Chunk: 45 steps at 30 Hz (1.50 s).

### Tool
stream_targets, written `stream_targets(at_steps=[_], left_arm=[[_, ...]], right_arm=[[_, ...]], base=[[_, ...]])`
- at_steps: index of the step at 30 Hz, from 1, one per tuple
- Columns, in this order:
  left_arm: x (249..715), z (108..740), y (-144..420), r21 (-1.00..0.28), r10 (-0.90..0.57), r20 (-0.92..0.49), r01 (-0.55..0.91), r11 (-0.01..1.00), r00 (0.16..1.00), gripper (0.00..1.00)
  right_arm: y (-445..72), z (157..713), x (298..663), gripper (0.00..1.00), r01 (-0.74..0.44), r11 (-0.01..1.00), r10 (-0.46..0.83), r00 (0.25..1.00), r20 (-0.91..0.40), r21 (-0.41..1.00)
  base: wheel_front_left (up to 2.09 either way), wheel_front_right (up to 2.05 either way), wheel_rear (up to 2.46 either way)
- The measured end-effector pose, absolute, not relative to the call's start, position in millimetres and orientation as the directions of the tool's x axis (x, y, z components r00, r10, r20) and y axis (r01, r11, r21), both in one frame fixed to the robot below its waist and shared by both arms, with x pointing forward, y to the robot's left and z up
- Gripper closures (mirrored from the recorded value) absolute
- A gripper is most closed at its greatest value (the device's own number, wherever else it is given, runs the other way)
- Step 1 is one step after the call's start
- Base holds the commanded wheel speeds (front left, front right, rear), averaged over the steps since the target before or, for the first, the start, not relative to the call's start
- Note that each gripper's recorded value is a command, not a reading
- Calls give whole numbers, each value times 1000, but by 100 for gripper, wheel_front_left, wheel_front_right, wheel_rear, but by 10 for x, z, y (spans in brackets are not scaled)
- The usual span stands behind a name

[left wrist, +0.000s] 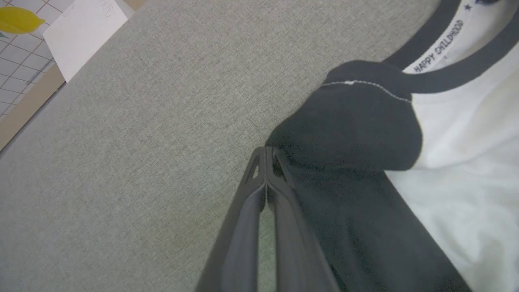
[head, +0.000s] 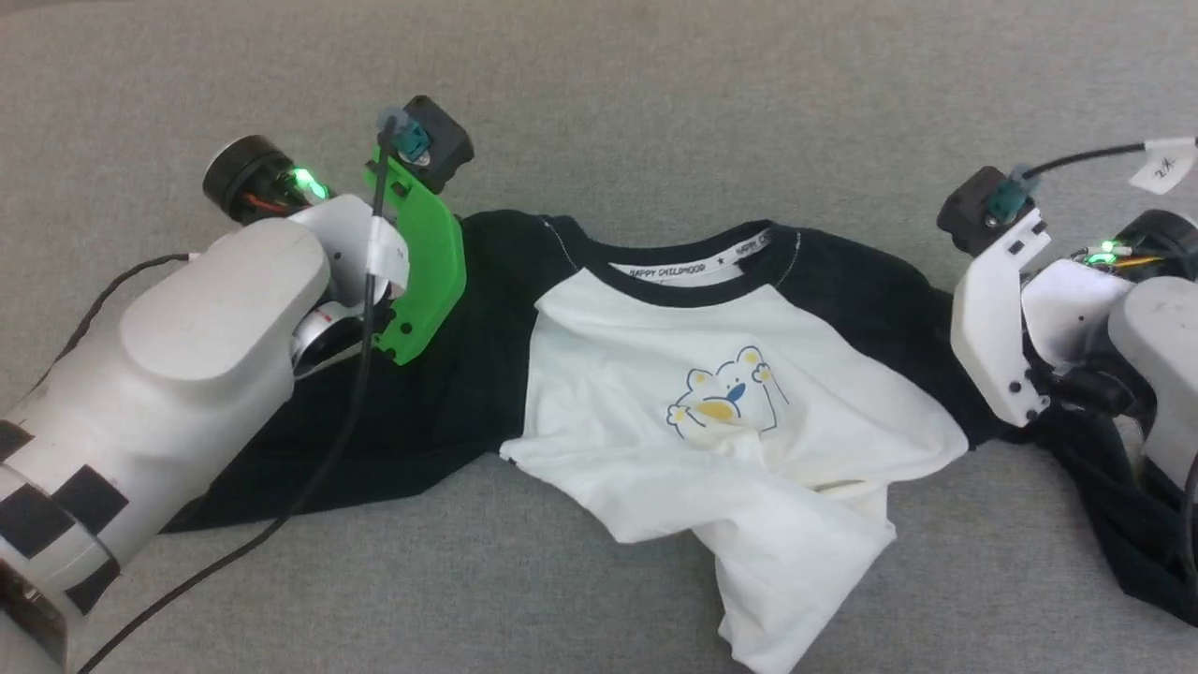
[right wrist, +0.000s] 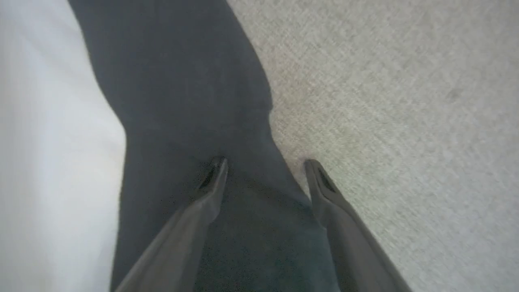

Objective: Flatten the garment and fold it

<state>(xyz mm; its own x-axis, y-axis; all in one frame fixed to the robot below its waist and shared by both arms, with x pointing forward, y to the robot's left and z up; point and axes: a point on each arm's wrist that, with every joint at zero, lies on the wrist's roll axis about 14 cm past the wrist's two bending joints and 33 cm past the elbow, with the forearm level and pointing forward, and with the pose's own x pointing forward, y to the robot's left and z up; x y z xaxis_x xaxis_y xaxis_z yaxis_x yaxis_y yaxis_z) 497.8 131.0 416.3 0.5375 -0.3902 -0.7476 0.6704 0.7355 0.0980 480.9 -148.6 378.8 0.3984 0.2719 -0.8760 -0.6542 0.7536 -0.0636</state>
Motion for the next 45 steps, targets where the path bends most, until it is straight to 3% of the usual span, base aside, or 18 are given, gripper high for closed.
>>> stream_targets(at_steps=[5, 7, 11, 16, 20, 24, 27, 36, 45], left_arm=[[4966, 4047, 1353, 84, -384, -758, 662, 744, 527, 100], [4968, 4039, 1379, 85, -379, -758, 657, 749, 530, 100], [4968, 4085, 1416, 88, -380, -743, 644, 760, 551, 100], [4911, 4206, 1420, 93, -398, -699, 628, 773, 594, 100], [4984, 4572, 1402, 153, -432, -585, 616, 773, 686, 100], [5128, 5175, 1429, 229, -449, -410, 566, 792, 794, 100], [5212, 5717, 1465, 300, -448, -276, 520, 800, 850, 100], [5321, 7244, 1518, 455, -426, 97, 341, 823, 899, 100], [5696, 8026, 1517, 491, -378, 314, 192, 850, 871, 100]], right_arm=[[-1399, 3632, 4800, 0, -700, 713, 285, 347, -893, -45], [-1384, 3637, 4801, 100, -699, 714, 304, 346, -888, -28], [-1392, 3694, 4812, 100, -684, 729, 338, 381, -861, -16], [-1376, 4017, 4933, 100, -668, 742, 410, 526, -745, -63], [-1321, 4524, 5037, 100, -663, 739, 480, 643, -597, -120], [-1330, 5324, 5221, 100, -624, 752, 530, 764, -368, -212], [-1364, 5882, 5280, 100, -581, 766, 543, 814, -209, -275], [-1343, 7095, 5430, 100, -446, 796, 535, 835, 131, -410], [-1140, 7729, 5858, 100, -326, 799, 509, 814, 280, -506]], base=[[0, 0, 0], [0, 0, 0], [0, 0, 0], [0, 0, 0], [0, 0, 0], [0, 0, 0], [0, 0, 0], [0, 0, 0], [0, 0, 0]])
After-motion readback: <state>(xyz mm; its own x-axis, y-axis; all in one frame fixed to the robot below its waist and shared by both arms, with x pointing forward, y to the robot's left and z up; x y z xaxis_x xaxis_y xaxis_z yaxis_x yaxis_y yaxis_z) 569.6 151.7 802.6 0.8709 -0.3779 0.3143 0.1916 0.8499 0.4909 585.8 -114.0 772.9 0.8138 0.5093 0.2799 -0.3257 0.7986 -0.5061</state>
